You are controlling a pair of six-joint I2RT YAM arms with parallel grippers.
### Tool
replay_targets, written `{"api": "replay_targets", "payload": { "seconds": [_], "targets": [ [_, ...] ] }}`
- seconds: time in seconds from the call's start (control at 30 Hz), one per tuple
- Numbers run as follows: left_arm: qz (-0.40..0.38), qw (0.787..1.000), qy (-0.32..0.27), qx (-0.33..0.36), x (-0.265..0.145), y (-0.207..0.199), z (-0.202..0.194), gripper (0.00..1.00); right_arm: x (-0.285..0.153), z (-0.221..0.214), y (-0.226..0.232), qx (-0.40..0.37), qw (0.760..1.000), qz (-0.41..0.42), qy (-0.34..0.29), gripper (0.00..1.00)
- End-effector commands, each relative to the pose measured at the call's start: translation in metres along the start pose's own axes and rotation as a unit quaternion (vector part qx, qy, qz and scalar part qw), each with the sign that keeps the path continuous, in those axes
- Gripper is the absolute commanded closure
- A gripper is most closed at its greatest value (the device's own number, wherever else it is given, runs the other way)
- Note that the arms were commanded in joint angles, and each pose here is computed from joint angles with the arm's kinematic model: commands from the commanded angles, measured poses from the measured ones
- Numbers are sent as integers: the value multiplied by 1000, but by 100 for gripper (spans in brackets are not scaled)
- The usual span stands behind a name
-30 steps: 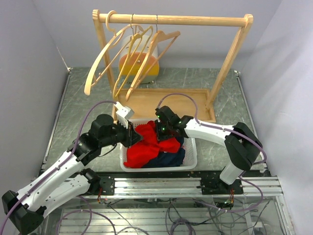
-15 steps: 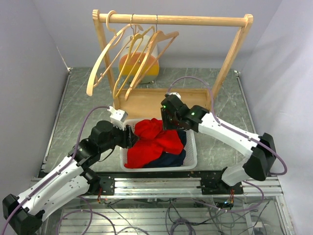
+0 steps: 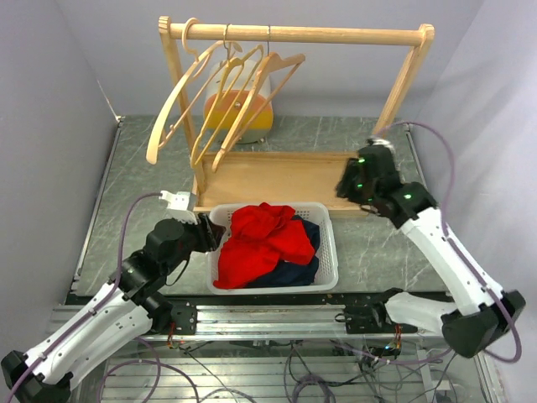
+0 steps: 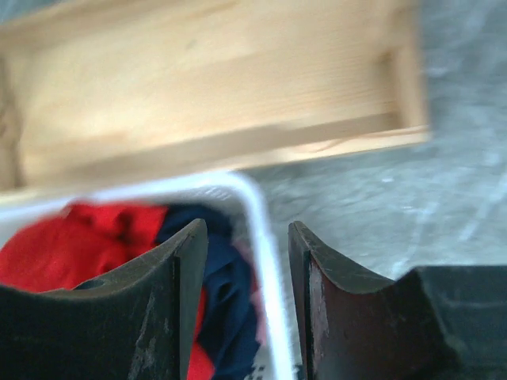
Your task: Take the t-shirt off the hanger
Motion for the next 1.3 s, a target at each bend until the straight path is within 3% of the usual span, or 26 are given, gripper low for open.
{"api": "replay_targets", "payload": {
  "seconds": [0.0,0.33,0.47,0.7,0.73,0.87,0.93,1.03,1.27],
  "targets": [
    [71,996,-33,-37,-1,15,0,41,4,28,-56,37,998,-43,-18,54],
    [137,986,-34,-88,18,45,-3,42,7,61,-163,148,983,-96,-51,54],
    [157,979,-33,-128,24,69,-3,42,8,60,-173,166,976,-130,-60,51],
    [207,960,-47,-182,24,115,1,42,-10,58,-178,161,967,-167,-105,37],
    [216,958,-49,-181,25,118,4,42,-12,57,-178,161,967,-167,-111,32],
    [236,960,-66,-133,23,124,24,38,-14,53,-180,164,963,-176,-120,30],
    [255,960,-65,-97,19,129,30,33,-14,50,-182,165,962,-181,-122,23],
    [268,959,-75,-56,15,133,39,20,-16,50,-182,162,961,-180,-133,23],
    [264,959,-96,-18,9,132,53,14,-28,59,-175,141,959,-148,-196,23]
  ]
}}
Point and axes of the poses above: each gripper's point midway between its finger pads, its own x axis out along the fingers, its own y axis along the line the jaws close on, z = x × y, the point moved 8 cm from there along -x, back along the fingers, and after that the axes turned 13 degrees about x, right-handed, at the moved point
